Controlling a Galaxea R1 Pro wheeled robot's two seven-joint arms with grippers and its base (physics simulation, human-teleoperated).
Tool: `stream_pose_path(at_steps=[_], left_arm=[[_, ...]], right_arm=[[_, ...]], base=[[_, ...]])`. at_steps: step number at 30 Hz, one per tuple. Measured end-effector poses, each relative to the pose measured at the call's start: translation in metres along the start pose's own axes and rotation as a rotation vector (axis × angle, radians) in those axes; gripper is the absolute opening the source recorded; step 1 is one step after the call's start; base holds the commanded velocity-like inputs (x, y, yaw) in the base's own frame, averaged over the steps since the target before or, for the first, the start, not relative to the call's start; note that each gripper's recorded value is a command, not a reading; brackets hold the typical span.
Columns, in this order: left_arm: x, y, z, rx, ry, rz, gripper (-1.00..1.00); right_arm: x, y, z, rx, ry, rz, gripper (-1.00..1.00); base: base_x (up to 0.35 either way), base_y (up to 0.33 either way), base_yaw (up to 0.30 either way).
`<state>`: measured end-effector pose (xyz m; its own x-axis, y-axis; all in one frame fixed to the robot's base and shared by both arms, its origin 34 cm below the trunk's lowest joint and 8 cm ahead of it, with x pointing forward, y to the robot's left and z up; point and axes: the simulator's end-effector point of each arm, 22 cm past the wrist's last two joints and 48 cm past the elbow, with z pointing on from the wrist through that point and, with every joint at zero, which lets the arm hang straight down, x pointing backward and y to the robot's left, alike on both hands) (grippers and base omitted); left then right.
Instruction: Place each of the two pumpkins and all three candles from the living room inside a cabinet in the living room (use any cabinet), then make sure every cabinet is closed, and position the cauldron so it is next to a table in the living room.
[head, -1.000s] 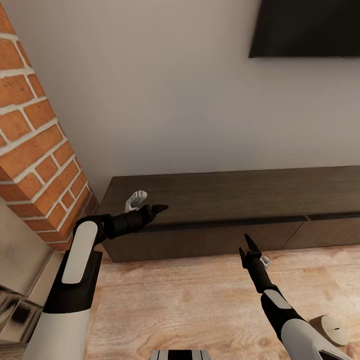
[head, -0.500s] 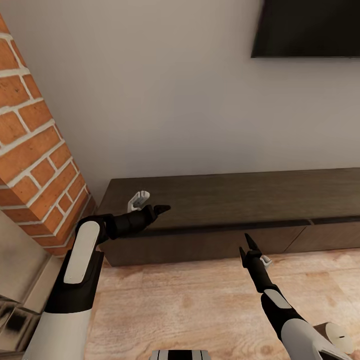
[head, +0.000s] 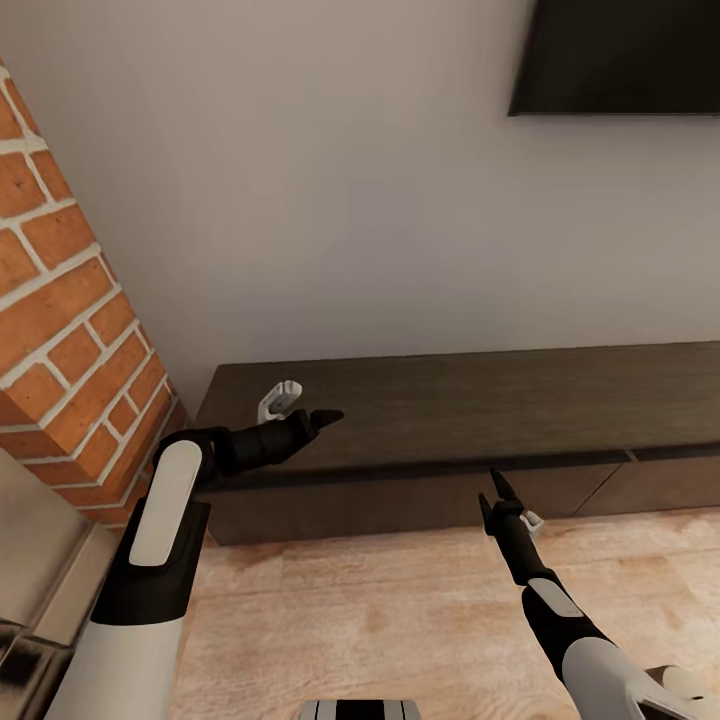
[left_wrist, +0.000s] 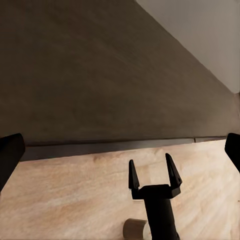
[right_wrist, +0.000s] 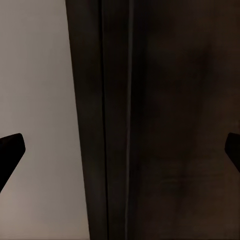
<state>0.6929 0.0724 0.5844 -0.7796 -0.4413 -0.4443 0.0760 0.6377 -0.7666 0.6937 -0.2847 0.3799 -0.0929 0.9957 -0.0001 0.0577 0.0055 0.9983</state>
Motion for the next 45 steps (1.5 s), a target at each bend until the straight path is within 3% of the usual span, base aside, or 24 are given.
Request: stream_pose_path(at_steps=[45], left_arm=[[0.0011,0.0021,-0.0002,-0.002,0.001,-0.004,1.00]], right_arm=[[0.0014,-0.0002,0.0001,0.000,0.001,-0.002,1.00]], base=[[0.035,0.000,0.000]])
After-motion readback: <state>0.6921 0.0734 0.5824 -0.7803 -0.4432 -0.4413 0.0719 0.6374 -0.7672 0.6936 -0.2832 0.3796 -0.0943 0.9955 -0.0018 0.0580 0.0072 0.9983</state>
